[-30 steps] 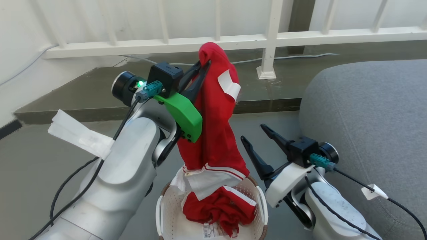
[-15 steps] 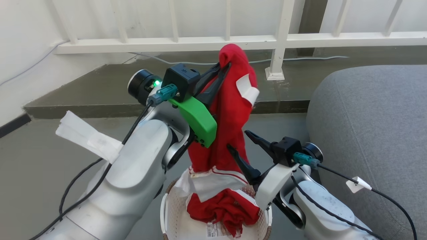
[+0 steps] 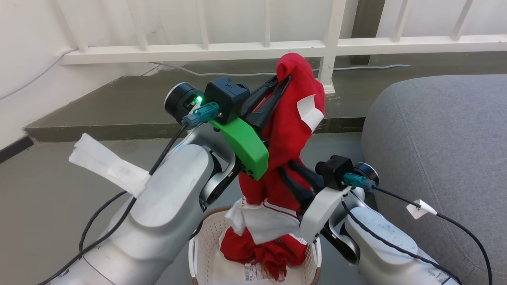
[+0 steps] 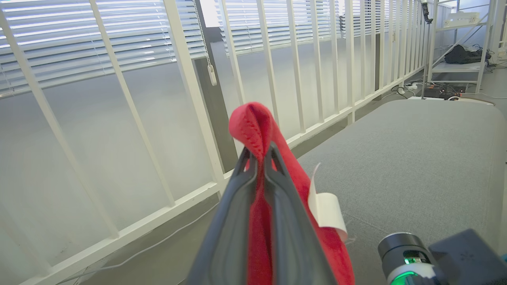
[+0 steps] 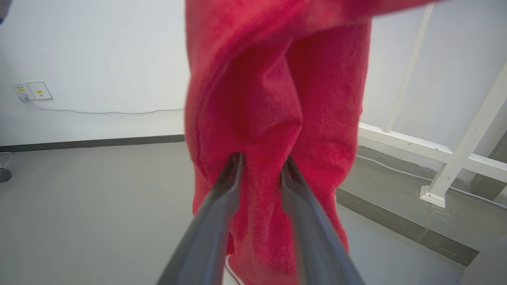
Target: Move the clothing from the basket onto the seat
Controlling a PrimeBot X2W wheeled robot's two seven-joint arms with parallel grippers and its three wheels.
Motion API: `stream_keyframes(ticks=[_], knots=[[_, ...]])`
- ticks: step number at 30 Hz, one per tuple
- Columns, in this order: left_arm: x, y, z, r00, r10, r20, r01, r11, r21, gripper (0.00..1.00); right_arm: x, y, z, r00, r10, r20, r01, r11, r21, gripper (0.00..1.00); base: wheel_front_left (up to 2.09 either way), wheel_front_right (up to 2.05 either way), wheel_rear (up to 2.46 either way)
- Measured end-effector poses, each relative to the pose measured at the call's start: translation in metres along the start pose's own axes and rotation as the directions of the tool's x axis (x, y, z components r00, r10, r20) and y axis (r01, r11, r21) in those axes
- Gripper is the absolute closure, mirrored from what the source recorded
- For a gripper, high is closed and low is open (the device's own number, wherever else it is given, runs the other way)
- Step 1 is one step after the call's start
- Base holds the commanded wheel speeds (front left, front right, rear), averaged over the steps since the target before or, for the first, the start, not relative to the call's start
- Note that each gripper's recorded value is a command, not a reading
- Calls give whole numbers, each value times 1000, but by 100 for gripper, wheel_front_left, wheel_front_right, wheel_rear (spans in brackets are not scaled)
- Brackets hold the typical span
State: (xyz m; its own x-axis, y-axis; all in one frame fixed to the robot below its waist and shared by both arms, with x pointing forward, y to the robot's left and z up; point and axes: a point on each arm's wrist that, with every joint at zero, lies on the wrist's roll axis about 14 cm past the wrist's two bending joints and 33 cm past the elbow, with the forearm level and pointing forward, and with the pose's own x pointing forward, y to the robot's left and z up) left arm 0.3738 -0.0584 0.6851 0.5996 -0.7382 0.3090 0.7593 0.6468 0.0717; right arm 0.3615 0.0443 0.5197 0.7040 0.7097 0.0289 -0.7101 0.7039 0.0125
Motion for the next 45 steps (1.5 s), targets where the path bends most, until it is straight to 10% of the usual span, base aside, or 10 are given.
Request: stream_keyframes(ticks=[13, 17, 18, 19, 45], knots=[[0, 18, -12, 996, 81, -29, -82, 995, -49, 100, 4, -17, 8, 999, -34, 14, 35, 999, -10, 100, 0, 0, 0], [-4, 31, -20, 991, 131, -38, -134, 987, -89, 46, 2, -27, 11, 998, -67, 23, 67, 998, -1, 100, 0, 0, 0], [-6, 35, -23, 988, 148, -42, -152, 984, -97, 12, 2, -30, 12, 997, -73, 26, 73, 997, -2, 100, 0, 0, 0], [-8, 38, -26, 986, 158, -45, -162, 981, -106, 0, 2, -34, 14, 996, -85, 32, 85, 996, -2, 100, 0, 0, 0], [-18, 25, -80, 982, 157, -105, -178, 954, -242, 0, -58, -142, 47, 913, -390, 122, 398, 917, -40, 100, 0, 0, 0]])
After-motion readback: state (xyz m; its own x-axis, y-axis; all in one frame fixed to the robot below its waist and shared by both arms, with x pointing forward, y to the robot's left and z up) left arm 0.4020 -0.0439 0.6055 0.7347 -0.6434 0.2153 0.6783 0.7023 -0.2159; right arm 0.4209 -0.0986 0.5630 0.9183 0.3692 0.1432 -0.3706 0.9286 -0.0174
